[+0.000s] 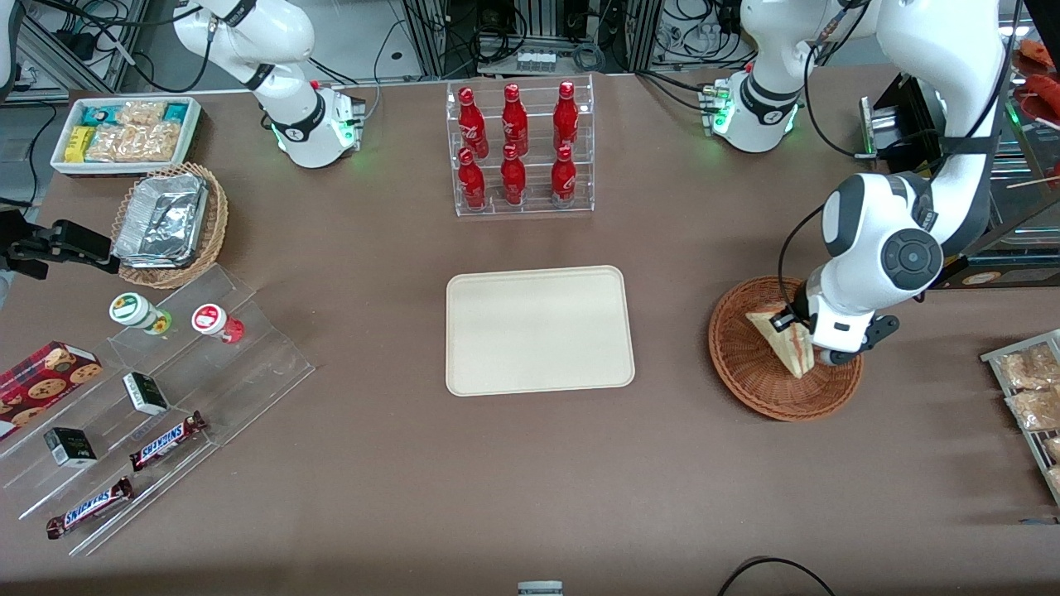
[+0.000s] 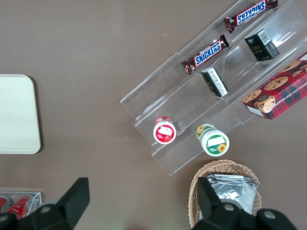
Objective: Place sandwich from basket to tray
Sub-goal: 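Lift the sandwich out of the basket with the left gripper, then carry the sandwich over the beige tray with the left gripper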
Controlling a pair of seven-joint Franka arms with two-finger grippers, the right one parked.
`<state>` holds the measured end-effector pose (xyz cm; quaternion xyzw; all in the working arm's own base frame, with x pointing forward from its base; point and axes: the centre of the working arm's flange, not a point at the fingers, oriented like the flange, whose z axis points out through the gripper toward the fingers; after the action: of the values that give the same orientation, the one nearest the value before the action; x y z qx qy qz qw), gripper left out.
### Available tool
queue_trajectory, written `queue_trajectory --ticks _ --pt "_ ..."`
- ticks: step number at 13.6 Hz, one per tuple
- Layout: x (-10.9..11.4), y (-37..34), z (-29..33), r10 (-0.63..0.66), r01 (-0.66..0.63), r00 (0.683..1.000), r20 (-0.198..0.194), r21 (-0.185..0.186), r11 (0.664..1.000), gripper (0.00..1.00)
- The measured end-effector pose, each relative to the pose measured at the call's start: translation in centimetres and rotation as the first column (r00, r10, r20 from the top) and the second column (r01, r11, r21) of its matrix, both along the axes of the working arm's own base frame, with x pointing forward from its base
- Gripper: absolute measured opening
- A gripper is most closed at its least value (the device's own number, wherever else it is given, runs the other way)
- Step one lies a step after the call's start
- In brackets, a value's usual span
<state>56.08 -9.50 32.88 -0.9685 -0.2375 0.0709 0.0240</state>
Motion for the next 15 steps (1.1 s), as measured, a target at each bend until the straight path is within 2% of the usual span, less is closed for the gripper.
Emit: queue_trajectory --ticks 2,5,9,12,15 --pt "0.3 -4.5 2.2 -0.076 0.076 0.997 0.018 -0.004 0.997 0.15" --pt "-0.9 -11.9 3.1 -0.199 0.199 0.979 0.040 -0.010 0.980 0.15" --pt "-2.1 -21.3 1.0 -0.337 0.337 0.941 0.030 -0.021 0.941 0.15" --pt "-3.0 -27.8 -1.1 -0.382 0.382 0.924 0.015 -0.085 0.920 0.15" --pt "-4.3 -34.2 -2.6 -0.420 0.419 0.908 0.017 -0.097 0.903 0.15"
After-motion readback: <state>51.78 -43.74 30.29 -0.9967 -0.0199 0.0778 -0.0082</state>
